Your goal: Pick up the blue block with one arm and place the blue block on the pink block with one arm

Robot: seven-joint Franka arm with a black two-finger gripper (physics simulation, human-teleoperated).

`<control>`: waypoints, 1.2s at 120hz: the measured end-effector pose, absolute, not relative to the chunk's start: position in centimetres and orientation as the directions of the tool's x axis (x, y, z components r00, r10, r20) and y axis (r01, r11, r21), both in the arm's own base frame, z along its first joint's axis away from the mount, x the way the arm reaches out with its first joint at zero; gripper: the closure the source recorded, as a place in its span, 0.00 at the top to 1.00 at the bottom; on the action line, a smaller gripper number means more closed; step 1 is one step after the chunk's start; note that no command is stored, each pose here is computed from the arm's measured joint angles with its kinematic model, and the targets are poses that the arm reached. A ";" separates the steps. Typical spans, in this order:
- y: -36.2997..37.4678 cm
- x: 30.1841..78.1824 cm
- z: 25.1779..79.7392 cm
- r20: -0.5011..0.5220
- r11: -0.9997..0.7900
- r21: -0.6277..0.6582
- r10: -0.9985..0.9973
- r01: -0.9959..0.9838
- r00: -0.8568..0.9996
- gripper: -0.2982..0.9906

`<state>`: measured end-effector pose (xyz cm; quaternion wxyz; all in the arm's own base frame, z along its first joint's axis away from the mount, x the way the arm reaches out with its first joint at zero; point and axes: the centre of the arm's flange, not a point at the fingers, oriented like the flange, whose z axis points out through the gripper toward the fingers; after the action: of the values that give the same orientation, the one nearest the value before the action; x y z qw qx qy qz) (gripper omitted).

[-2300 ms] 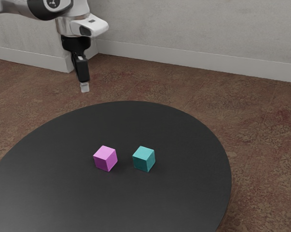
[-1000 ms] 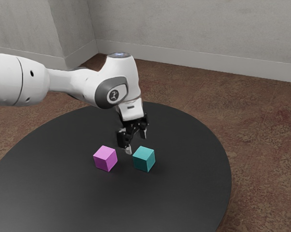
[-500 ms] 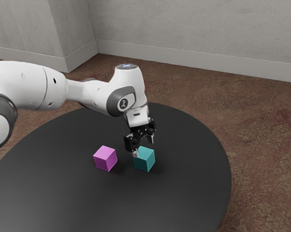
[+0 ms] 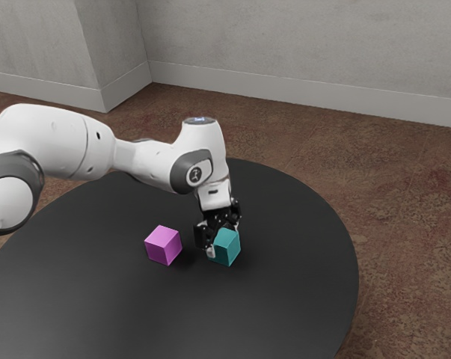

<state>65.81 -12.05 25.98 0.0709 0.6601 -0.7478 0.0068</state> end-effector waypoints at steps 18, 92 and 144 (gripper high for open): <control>-12.1 65.8 25.4 0.118 0.130 0.090 -0.986 -0.987 -0.119 0.69; -6.2 62.3 37.1 0.071 0.076 0.058 -0.995 -0.995 -0.072 0.53; -1.0 59.3 36.2 0.068 0.076 0.118 -0.995 -0.990 -0.068 0.53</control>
<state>59.34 -1.00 36.15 0.0650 0.6795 -0.7305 -0.0201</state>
